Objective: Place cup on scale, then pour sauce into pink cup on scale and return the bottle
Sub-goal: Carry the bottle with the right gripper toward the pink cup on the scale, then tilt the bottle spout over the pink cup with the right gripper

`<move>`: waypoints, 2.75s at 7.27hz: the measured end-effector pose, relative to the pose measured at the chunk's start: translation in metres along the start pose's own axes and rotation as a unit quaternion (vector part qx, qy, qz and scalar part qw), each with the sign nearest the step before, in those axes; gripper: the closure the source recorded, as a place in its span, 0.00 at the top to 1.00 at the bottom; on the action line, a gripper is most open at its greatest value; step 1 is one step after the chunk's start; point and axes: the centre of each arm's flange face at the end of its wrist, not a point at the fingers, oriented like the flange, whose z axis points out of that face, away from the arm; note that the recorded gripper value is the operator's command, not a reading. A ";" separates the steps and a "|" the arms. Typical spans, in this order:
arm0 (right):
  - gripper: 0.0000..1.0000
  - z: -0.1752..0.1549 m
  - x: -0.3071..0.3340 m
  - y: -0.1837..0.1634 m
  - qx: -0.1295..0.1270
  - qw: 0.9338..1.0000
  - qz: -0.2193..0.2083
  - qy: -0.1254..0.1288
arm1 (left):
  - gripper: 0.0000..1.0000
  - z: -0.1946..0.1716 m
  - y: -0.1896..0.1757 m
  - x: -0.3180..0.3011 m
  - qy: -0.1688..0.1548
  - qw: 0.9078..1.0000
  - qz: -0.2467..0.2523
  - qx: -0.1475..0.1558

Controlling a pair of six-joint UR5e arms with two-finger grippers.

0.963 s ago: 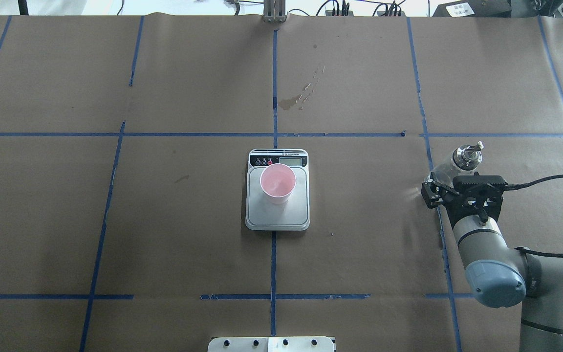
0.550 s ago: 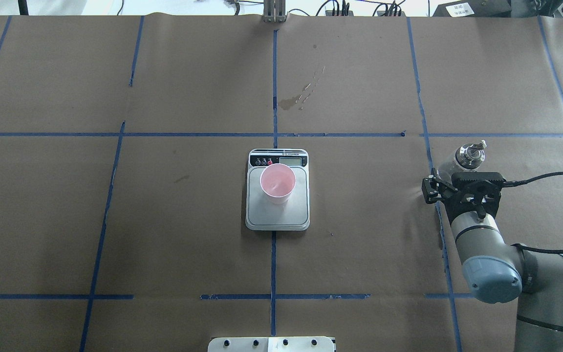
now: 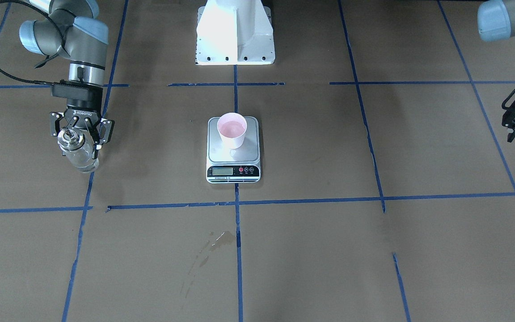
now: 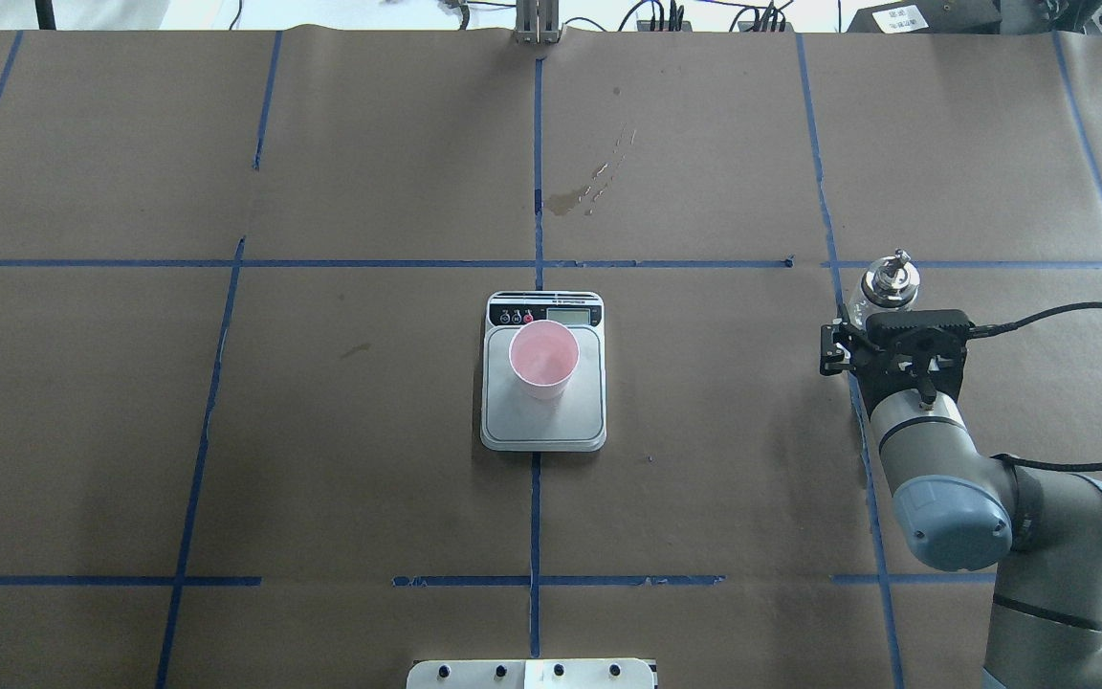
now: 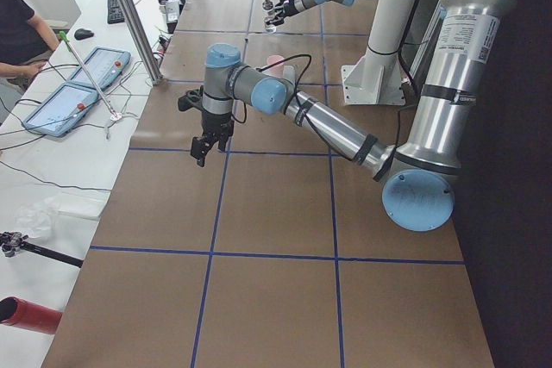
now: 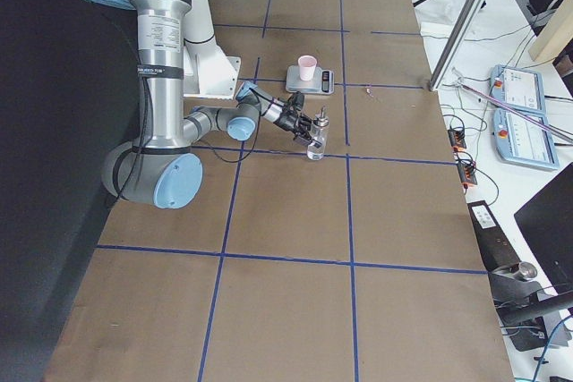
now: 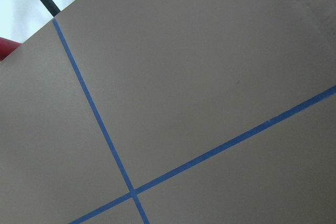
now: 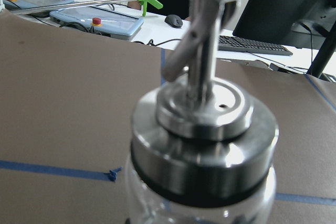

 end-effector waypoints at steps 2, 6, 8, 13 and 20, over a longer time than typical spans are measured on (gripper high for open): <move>0.00 -0.015 -0.015 -0.029 -0.005 1.000 -0.010 -0.026 | 1.00 0.005 0.007 -0.005 -0.001 1.000 0.010 -0.006; 0.00 -0.044 -0.068 -0.082 0.005 0.994 -0.101 -0.043 | 1.00 0.054 0.092 -0.079 -0.004 0.998 0.064 -0.003; 0.00 -0.054 -0.085 -0.098 0.022 0.984 -0.172 -0.049 | 1.00 0.079 0.138 -0.096 0.023 0.998 0.051 0.005; 0.00 -0.072 -0.133 -0.089 0.052 0.900 -0.433 0.000 | 1.00 0.079 0.159 -0.116 0.058 0.998 0.020 0.016; 0.00 -0.094 -0.197 -0.068 0.027 0.766 -0.637 0.084 | 1.00 0.068 0.174 -0.148 0.056 0.998 -0.023 0.021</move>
